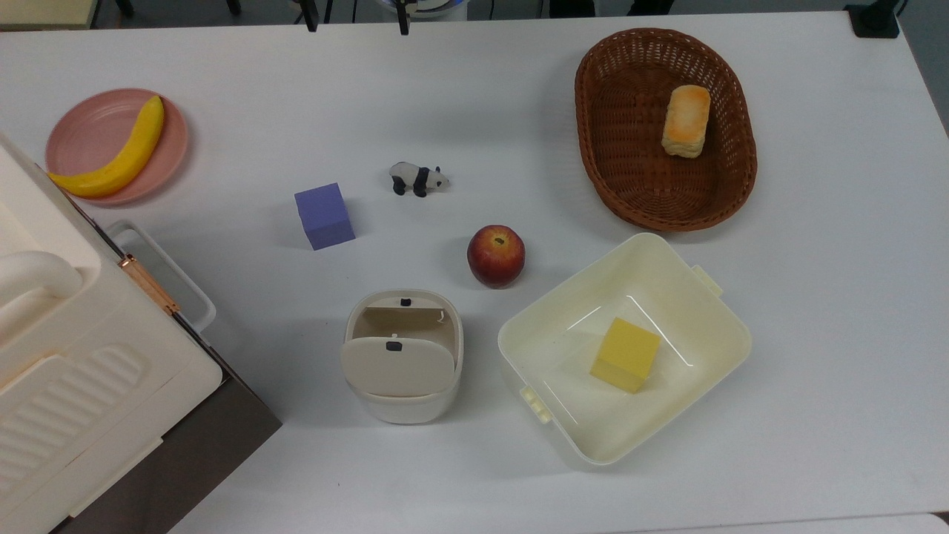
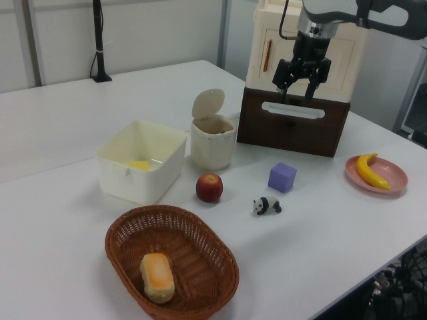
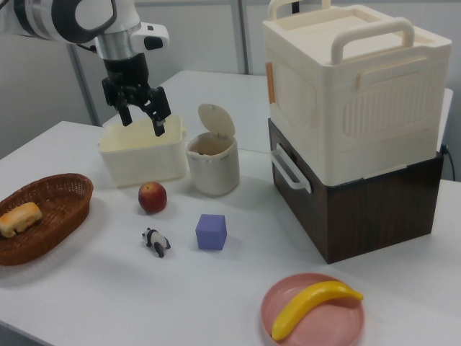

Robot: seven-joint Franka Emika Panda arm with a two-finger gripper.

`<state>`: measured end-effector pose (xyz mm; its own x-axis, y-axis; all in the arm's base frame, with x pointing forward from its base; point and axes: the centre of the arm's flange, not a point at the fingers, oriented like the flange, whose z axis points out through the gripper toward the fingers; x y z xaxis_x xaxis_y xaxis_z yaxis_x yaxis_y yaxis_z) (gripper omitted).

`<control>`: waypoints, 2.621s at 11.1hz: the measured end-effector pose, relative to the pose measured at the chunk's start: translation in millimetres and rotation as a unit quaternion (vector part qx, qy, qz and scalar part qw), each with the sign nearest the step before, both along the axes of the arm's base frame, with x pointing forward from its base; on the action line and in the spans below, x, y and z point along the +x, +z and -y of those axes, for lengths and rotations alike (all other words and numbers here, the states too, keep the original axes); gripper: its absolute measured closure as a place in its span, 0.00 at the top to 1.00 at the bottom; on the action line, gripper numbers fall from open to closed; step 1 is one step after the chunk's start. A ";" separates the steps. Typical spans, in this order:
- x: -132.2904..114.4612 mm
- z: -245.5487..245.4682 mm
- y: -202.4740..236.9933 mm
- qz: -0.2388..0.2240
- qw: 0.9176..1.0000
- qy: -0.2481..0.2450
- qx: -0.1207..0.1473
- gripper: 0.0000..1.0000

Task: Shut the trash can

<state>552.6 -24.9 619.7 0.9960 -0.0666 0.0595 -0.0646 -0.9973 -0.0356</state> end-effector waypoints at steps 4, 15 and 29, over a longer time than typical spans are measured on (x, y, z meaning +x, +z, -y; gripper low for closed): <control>0.0 0.0 0.0 0.000 1.000 0.000 0.000 1.00; 0.2 -4.3 -0.5 0.000 1.000 0.003 0.003 0.86; 15.6 -25.3 35.7 0.100 0.994 0.016 0.036 0.01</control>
<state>568.1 0.4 655.4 0.9662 -0.0467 0.2534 -0.0176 -0.9931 -0.1157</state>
